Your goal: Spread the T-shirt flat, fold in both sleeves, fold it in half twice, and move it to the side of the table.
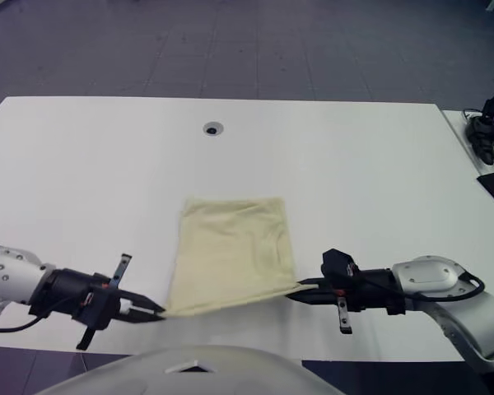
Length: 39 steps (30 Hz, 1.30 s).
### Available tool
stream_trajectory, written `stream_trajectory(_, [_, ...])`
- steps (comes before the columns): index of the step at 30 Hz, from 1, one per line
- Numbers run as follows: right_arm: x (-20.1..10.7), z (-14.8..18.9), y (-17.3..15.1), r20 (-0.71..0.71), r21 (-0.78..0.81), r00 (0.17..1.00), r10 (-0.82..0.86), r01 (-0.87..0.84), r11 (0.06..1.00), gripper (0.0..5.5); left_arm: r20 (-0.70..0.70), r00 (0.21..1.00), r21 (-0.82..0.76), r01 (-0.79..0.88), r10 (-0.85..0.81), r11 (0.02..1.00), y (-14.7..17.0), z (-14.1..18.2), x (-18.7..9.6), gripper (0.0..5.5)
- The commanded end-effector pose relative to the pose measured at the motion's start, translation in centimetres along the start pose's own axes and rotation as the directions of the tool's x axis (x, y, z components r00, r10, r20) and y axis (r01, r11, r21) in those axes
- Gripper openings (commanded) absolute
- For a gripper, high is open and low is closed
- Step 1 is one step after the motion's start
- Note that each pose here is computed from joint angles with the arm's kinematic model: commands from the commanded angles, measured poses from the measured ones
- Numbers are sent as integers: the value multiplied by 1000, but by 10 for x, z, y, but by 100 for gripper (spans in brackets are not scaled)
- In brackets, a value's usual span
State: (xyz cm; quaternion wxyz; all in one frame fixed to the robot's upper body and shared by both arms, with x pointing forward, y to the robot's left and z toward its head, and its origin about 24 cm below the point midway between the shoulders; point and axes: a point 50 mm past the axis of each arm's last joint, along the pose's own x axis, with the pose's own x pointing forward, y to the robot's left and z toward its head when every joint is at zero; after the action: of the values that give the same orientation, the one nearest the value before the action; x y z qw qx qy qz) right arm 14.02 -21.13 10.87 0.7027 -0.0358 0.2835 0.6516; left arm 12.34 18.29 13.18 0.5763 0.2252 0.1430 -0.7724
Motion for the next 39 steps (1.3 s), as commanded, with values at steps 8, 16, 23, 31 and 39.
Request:
stream_trajectory(8, [-5, 26, 5, 34, 18, 987, 154, -155, 988, 0, -22, 997, -118, 71, -74, 990, 4, 5, -26, 4])
stream_trajectory(16, [10, 28, -75, 39, 51, 999, 38, -40, 998, 0, 24, 1000, -198, 22, -18, 980, 81, -23, -34, 4])
stream_trajectory(23, [23, 30, -134, 71, 145, 997, 1, -11, 989, 0, 14, 999, -303, -27, 32, 952, 132, -61, -23, 4])
stream_trajectory(31, [33, 40, -150, 106, 121, 993, 44, -57, 991, 0, 29, 997, -326, -53, 66, 944, 136, -66, -40, 4])
stream_trajectory(39, [32, 64, -135, 194, 64, 968, 160, -175, 983, 0, 172, 985, -371, 77, -12, 926, 85, -19, -68, 4])
